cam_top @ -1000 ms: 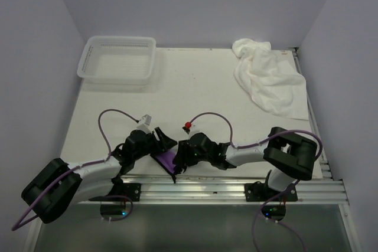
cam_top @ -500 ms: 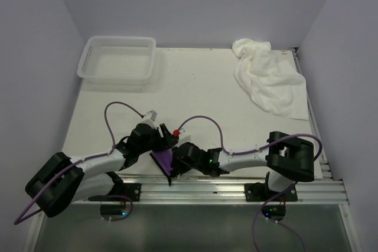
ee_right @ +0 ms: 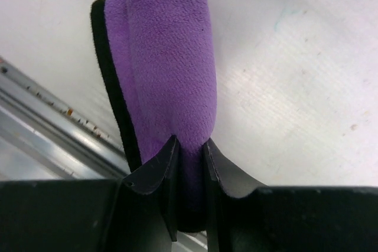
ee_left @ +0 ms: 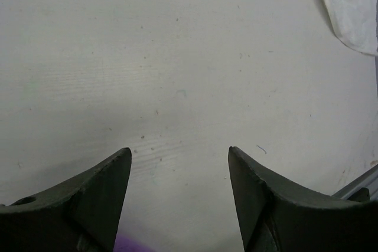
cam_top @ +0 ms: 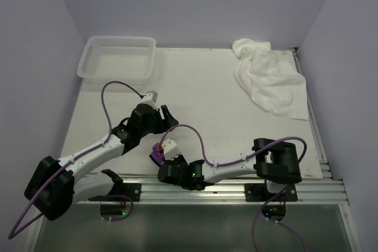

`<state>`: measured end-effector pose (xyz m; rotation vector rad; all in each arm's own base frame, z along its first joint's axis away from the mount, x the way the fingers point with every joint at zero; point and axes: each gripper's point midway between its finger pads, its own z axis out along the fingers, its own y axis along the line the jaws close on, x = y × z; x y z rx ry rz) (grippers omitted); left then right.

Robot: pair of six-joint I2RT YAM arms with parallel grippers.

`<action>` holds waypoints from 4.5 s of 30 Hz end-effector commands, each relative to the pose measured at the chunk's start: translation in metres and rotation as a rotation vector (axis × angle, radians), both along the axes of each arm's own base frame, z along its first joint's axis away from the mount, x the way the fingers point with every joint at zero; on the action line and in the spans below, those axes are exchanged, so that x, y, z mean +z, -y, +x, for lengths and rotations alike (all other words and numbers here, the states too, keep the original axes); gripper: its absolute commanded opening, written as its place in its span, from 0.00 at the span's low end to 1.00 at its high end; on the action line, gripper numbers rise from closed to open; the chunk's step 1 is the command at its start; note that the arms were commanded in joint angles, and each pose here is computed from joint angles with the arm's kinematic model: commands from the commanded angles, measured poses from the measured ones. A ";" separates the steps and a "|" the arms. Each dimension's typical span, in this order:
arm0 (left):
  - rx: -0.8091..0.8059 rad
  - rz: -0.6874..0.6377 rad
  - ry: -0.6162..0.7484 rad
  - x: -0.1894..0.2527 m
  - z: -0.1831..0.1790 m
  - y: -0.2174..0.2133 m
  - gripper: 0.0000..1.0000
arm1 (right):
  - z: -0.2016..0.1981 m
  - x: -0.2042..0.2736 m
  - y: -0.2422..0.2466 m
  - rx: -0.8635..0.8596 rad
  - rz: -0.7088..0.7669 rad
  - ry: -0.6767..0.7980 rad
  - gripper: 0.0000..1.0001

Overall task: Roll the towels
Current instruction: Roll the towel

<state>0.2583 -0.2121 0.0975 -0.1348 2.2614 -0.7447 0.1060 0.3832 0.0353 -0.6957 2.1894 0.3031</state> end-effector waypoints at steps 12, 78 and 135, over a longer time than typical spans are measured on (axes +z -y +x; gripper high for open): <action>-0.024 0.082 -0.011 -0.001 -0.007 -0.014 0.72 | 0.056 0.009 -0.008 -0.078 -0.240 0.299 0.00; 0.064 0.056 -0.350 -0.068 -0.101 -0.018 0.89 | 0.037 -0.051 -0.032 -0.013 -0.492 0.230 0.00; 0.064 0.453 -0.358 -0.122 -0.082 -0.046 0.31 | 0.022 -0.033 -0.018 -0.043 -0.478 0.305 0.40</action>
